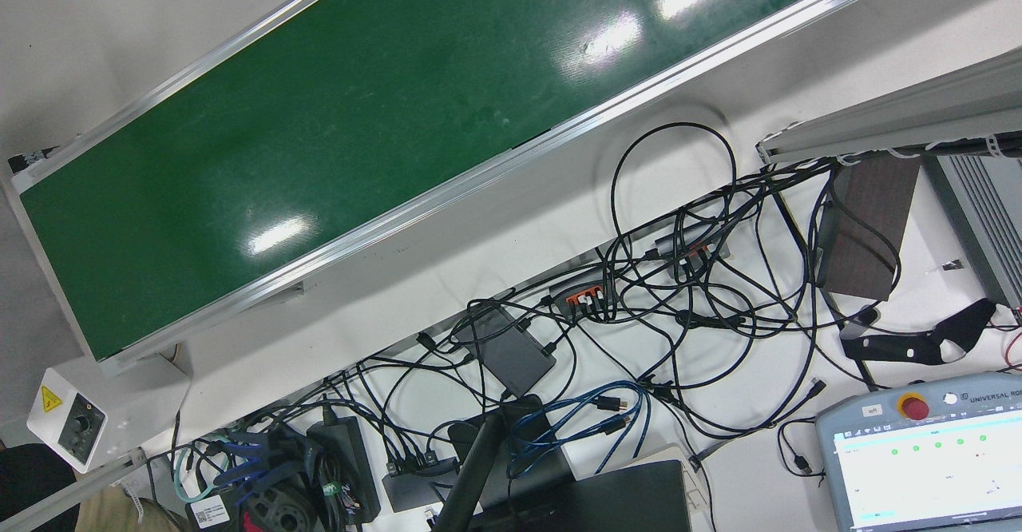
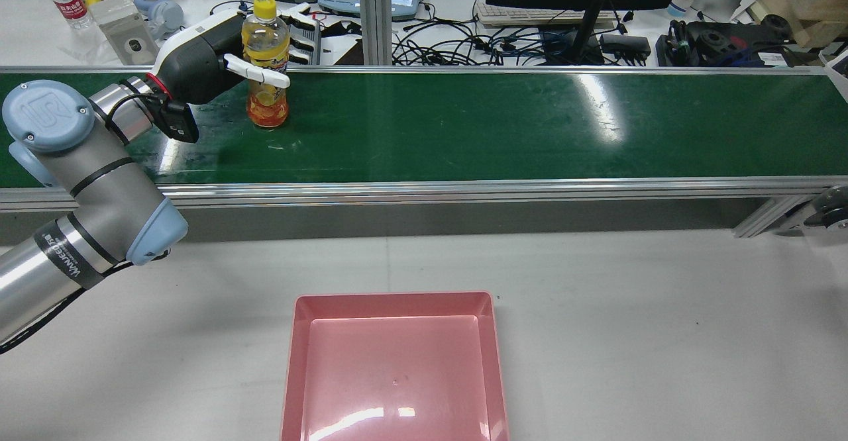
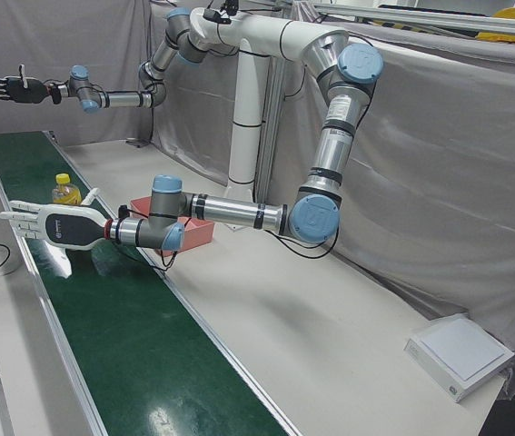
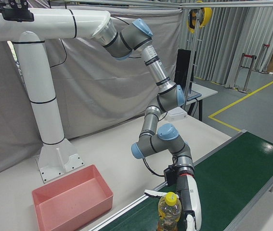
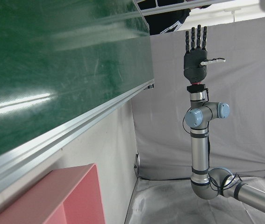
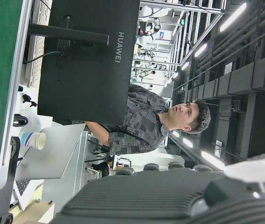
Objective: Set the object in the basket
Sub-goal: 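Close the left hand fingers around the bottle's upper body, then lift the bottle with the left hand and carry it over the pink tray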
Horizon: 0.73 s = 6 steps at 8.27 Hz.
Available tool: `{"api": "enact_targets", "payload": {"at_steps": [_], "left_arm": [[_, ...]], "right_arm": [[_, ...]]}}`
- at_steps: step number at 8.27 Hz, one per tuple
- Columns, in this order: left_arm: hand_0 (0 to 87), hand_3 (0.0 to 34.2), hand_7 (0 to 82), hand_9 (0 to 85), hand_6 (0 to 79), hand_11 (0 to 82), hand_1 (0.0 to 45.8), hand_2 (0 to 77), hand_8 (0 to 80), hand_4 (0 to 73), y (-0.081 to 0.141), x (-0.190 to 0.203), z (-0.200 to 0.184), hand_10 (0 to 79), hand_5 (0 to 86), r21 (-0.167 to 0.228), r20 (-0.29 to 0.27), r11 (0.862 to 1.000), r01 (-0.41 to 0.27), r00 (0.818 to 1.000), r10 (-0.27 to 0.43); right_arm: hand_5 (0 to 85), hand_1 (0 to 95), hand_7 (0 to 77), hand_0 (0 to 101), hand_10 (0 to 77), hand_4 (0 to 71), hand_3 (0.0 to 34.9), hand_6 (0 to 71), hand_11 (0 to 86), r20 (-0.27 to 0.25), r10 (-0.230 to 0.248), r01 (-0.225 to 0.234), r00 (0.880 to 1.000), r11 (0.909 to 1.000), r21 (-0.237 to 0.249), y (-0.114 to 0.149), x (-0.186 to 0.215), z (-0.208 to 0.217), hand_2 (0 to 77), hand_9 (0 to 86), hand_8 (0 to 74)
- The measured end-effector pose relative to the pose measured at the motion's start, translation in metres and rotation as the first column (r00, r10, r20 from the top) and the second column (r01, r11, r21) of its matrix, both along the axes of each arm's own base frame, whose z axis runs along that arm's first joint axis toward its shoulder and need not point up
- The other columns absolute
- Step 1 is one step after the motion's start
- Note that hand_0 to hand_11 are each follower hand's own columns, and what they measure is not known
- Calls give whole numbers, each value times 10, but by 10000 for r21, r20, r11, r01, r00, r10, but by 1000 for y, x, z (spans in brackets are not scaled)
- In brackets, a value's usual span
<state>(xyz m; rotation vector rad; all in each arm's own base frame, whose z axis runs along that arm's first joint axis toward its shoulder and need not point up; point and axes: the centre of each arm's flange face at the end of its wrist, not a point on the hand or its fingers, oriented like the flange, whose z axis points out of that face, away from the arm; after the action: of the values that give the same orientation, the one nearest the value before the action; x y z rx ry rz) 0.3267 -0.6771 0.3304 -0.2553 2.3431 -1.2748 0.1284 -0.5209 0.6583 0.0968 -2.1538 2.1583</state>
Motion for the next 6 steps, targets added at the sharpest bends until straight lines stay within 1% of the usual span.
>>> {"api": "enact_targets", "payload": {"at_steps": [1, 2, 3, 4, 5, 6], "left_arm": [[563, 0, 344, 507, 404, 507, 120, 295, 502, 475, -1, 1, -6, 469, 447, -52, 13, 10000, -9, 10000, 10], [544, 0, 529, 600, 605, 556, 0, 415, 616, 567, -1, 1, -13, 605, 469, -39, -13, 10000, -12, 10000, 12], [542, 0, 562, 622, 622, 595, 0, 447, 649, 589, -1, 1, -23, 622, 469, 51, -87, 10000, -12, 10000, 13], [542, 0, 573, 633, 633, 600, 0, 442, 665, 600, 0, 1, -37, 644, 469, 181, -190, 9998, -13, 9998, 16], [543, 0, 573, 633, 633, 611, 0, 393, 665, 600, 2, 5, -52, 654, 469, 336, -309, 9994, -58, 9995, 68], [542, 0, 573, 638, 644, 611, 0, 393, 676, 600, 10, 23, -70, 654, 469, 521, -447, 9982, -312, 9984, 336]], "right_arm": [[0, 0, 5, 3, 0, 0, 3, 0, 0, 0, 0, 0, 10000, 10000, -3, 0, 0, 0, 5, 0, 0], [0, 0, 5, 1, 0, 0, 2, 0, 0, 0, 0, 0, 10000, 10000, -7, 0, 0, 0, 5, 0, 0], [0, 0, 5, 3, 0, 0, 3, 0, 0, 0, 0, 0, 10000, 10000, -3, 0, 0, 0, 5, 0, 0], [0, 0, 5, 3, 0, 0, 3, 0, 0, 0, 0, 0, 10000, 10000, 2, 0, 0, 0, 5, 0, 0], [0, 0, 5, 1, 0, 0, 3, 0, 0, 0, 0, 0, 10000, 10000, 9, 0, 0, 0, 5, 0, 0], [0, 0, 5, 2, 0, 0, 3, 0, 0, 0, 0, 0, 10000, 10000, 11, 0, 0, 0, 5, 0, 0]]}}
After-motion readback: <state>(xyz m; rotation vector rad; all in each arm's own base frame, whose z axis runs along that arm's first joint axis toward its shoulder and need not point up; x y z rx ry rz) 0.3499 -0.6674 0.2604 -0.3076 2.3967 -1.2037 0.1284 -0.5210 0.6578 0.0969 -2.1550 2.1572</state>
